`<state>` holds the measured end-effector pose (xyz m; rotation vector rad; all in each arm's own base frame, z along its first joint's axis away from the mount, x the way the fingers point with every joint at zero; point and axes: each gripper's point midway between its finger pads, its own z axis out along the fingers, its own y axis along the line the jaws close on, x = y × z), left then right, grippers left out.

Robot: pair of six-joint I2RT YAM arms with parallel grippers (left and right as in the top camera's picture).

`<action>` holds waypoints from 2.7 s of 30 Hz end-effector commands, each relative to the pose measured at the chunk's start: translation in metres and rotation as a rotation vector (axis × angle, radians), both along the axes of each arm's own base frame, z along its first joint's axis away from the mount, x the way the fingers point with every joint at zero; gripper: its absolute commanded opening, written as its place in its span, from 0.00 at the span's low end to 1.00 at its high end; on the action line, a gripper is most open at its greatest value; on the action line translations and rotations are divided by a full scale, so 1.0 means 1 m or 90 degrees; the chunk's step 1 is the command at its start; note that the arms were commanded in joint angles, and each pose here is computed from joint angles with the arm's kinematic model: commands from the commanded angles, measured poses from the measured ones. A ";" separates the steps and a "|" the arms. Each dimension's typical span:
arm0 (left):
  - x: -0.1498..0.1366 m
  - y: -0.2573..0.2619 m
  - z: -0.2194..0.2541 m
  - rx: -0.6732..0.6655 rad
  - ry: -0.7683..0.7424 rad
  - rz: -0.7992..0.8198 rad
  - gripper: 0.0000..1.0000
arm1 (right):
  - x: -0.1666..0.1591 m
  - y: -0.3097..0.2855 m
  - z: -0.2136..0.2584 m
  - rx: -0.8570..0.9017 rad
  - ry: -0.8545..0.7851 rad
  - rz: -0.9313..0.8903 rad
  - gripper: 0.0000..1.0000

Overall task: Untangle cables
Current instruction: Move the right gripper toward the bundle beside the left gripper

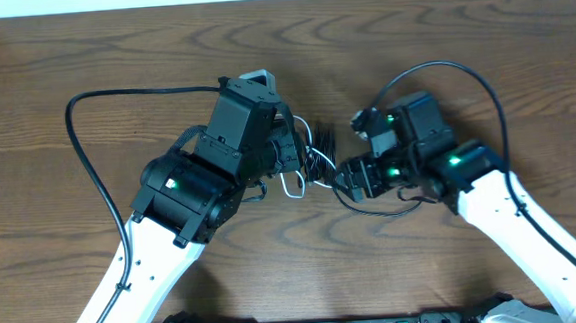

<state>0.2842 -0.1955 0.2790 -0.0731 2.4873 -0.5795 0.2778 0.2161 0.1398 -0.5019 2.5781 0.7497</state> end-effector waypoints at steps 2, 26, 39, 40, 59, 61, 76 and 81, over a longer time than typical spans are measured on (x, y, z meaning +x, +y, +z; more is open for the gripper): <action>0.004 0.003 0.003 0.013 -0.013 0.001 0.08 | 0.024 0.000 -0.003 -0.063 -0.074 -0.027 0.69; 0.003 0.003 0.002 0.014 -0.012 0.001 0.08 | 0.025 0.028 -0.043 -0.054 -0.012 -0.016 0.09; 0.003 0.003 -0.002 0.018 -0.006 0.001 0.08 | 0.031 0.030 0.079 0.050 -0.115 -0.022 0.01; 0.003 0.003 -0.003 0.020 -0.004 0.001 0.08 | 0.032 0.026 0.094 0.051 -0.131 -0.032 0.01; -0.011 0.013 -0.039 0.084 0.093 -0.001 0.67 | 0.054 -0.024 0.142 0.069 -0.127 -0.347 0.02; -0.015 0.015 -0.042 0.092 0.103 -0.001 0.68 | 0.054 -0.010 0.150 0.112 -0.124 -0.314 0.01; -0.025 0.022 -0.048 0.111 0.132 -0.002 0.74 | 0.029 -0.039 0.349 0.285 -0.416 -0.277 0.01; -0.024 0.021 -0.047 0.109 0.130 -0.002 0.74 | 0.033 -0.037 0.278 0.177 -0.278 -0.286 0.02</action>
